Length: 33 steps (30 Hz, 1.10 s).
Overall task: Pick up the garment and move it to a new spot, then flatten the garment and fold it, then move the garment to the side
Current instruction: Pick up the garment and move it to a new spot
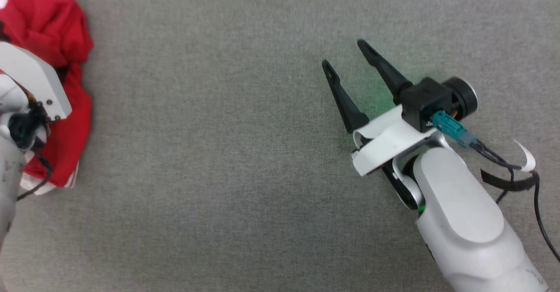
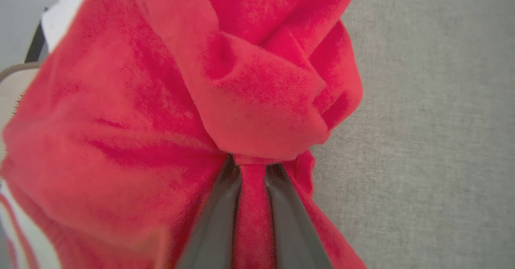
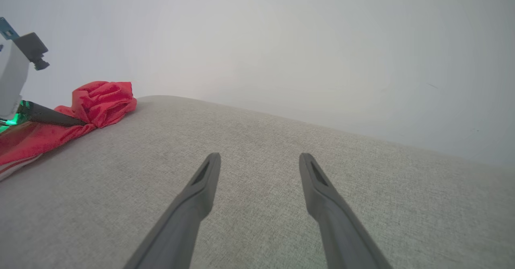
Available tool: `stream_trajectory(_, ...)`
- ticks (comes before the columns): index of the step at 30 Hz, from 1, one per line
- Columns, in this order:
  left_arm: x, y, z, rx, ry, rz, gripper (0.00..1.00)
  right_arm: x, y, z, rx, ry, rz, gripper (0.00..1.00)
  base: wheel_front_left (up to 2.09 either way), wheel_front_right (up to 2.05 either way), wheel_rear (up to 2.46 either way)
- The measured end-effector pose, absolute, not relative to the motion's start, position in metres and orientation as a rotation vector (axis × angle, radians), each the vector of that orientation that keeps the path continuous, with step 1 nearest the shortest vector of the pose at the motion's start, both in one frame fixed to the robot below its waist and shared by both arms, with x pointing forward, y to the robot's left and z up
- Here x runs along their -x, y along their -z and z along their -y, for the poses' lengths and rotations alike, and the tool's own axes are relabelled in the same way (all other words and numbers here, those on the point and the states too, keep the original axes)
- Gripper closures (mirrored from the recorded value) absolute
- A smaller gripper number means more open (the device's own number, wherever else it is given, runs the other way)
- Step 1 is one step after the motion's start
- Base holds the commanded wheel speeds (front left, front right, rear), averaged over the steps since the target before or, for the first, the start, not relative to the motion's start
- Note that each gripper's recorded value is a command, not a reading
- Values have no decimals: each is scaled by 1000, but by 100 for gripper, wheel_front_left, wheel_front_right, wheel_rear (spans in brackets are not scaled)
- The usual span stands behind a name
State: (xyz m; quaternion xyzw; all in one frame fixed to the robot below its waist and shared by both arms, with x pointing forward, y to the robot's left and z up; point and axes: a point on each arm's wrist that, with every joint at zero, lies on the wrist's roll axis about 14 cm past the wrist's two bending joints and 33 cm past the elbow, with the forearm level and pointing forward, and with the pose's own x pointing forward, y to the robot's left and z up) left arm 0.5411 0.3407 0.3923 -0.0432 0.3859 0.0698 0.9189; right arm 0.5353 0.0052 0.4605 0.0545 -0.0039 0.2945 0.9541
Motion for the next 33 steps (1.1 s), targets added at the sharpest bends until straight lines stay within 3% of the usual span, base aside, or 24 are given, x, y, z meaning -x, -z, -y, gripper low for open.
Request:
stream_trajectory(7,-552,-461,-345,2,-124,-518,100,-515,-478,13,-163,-535,12,0,0,0,0)
stream_trajectory(14,-570,-544,-307,-86,10,-260,100,-495,-498,46,-204,-433,45,0,0,0,0)
stream_trajectory(23,-593,-607,-164,-131,387,-67,100,-481,-516,118,-226,-233,108,0,0,0,0)
stream_trajectory(33,-590,-607,-23,-292,749,17,100,-466,-529,193,-237,-34,171,0,0,0,0)
